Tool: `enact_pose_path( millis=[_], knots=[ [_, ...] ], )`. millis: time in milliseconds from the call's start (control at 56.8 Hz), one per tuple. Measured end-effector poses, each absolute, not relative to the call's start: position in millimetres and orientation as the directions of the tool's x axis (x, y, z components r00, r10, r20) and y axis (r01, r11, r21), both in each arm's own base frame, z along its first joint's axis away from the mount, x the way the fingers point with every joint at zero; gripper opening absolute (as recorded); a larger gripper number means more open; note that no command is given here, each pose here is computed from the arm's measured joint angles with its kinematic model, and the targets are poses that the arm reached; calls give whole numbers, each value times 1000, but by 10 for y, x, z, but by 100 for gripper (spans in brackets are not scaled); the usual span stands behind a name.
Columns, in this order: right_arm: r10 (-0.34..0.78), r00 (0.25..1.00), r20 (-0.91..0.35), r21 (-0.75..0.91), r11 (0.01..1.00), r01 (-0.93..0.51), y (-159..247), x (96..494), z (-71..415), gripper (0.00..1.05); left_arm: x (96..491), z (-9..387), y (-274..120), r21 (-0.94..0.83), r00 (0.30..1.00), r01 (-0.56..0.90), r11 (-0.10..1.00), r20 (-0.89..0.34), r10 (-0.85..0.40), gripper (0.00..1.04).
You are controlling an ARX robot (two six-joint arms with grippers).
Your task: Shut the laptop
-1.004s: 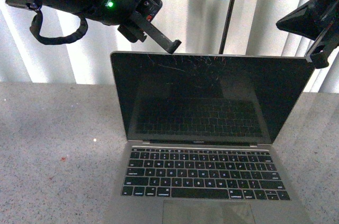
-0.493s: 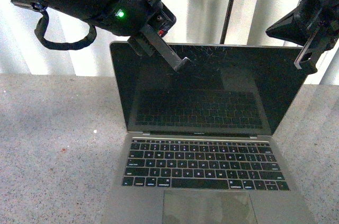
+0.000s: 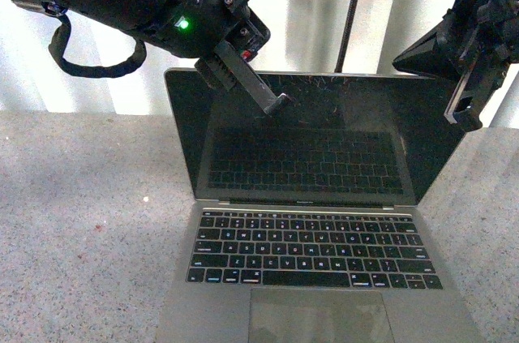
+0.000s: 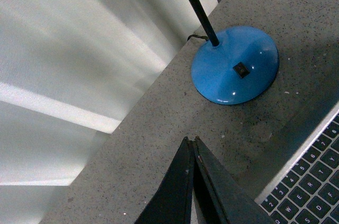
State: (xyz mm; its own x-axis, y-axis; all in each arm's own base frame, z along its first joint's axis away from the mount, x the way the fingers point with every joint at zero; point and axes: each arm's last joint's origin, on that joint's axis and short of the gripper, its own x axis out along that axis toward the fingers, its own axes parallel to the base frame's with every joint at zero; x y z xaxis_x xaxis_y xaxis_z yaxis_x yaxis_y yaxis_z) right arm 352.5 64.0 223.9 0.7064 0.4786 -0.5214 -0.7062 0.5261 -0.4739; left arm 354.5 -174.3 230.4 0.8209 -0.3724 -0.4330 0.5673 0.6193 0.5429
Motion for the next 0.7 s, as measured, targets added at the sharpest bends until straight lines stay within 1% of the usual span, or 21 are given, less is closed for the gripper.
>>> enact_pose_path(
  millis=[299,511,704],
  knots=[
    [475,684,-554,-472,498,-728,632,3453,2216,3,3445,2285,-1722,529,789,608,592,-483,-379,4],
    [481,657,-581,-464,468,-752,671,3399,2183,3,3388,2259,-1701,531,783,614,584,-500,-370,4],
    [482,626,-613,-454,434,-778,721,3318,2071,3,3316,2135,-1672,522,773,624,581,-522,-361,4]
  ],
)
